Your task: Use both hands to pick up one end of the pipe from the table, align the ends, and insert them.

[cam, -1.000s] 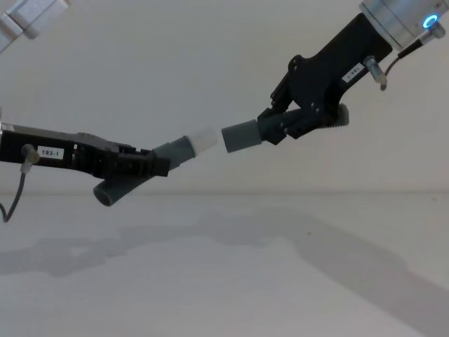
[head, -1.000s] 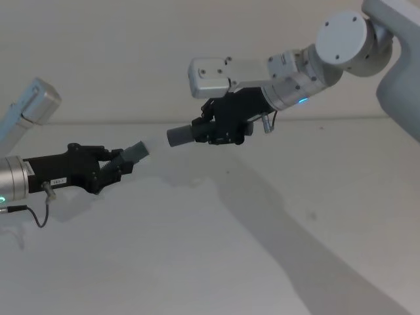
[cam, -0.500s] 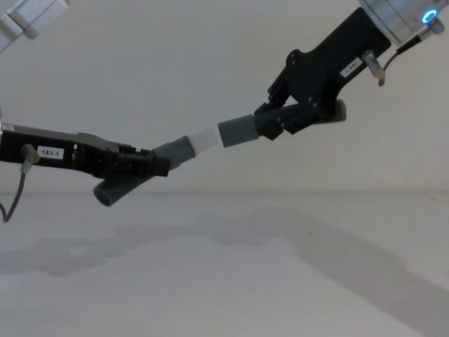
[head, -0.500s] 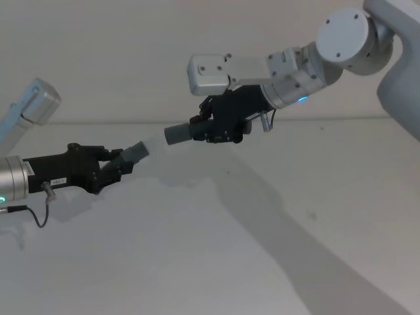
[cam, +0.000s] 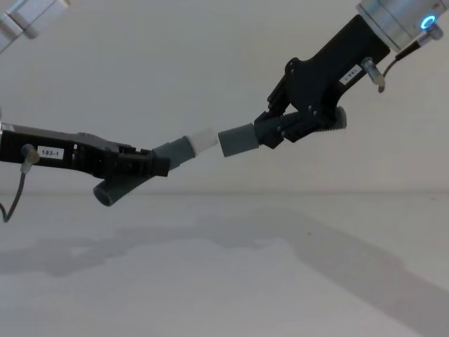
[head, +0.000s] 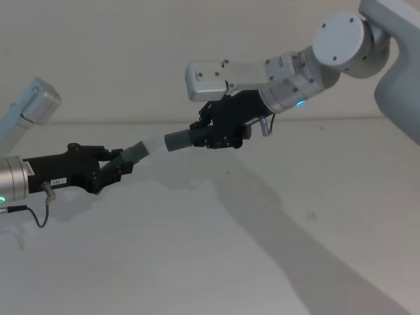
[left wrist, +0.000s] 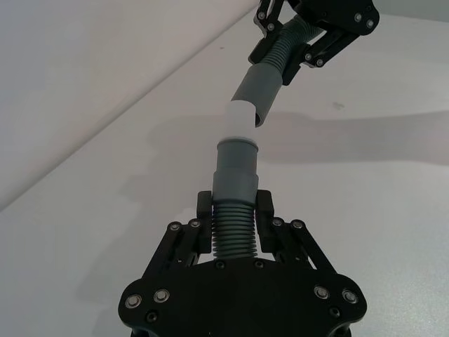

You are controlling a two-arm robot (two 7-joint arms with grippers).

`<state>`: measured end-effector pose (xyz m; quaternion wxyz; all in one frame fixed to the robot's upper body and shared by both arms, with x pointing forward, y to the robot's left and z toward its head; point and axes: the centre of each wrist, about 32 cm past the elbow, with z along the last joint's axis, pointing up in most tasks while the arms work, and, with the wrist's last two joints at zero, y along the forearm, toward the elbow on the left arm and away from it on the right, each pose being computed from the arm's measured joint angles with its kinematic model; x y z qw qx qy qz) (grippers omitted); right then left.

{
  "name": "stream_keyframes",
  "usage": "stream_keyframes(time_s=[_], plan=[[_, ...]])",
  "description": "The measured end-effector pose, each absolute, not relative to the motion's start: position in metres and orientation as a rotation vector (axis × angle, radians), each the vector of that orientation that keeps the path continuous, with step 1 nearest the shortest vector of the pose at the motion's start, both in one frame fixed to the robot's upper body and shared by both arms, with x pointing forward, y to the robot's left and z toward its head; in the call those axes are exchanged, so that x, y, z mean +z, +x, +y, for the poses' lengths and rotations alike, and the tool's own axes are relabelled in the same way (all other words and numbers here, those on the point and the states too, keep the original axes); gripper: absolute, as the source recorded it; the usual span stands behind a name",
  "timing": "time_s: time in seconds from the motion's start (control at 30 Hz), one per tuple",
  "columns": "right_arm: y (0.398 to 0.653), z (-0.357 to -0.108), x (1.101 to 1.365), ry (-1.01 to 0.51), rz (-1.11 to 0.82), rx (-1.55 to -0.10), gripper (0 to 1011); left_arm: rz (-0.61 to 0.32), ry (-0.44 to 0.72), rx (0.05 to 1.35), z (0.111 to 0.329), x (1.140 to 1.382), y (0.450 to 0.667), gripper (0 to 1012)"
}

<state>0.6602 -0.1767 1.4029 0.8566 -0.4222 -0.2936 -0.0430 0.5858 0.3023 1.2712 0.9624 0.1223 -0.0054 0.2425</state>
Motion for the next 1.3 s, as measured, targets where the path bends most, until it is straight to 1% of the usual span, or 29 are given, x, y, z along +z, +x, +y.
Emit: stream_keyframes(time_s=[1.3], plan=[[0.6573, -0.1772, 1.4098, -0.877, -0.612, -0.113, 255, -0.011, 0.248, 0.491, 0.3023, 1.2712, 0.5858, 331]])
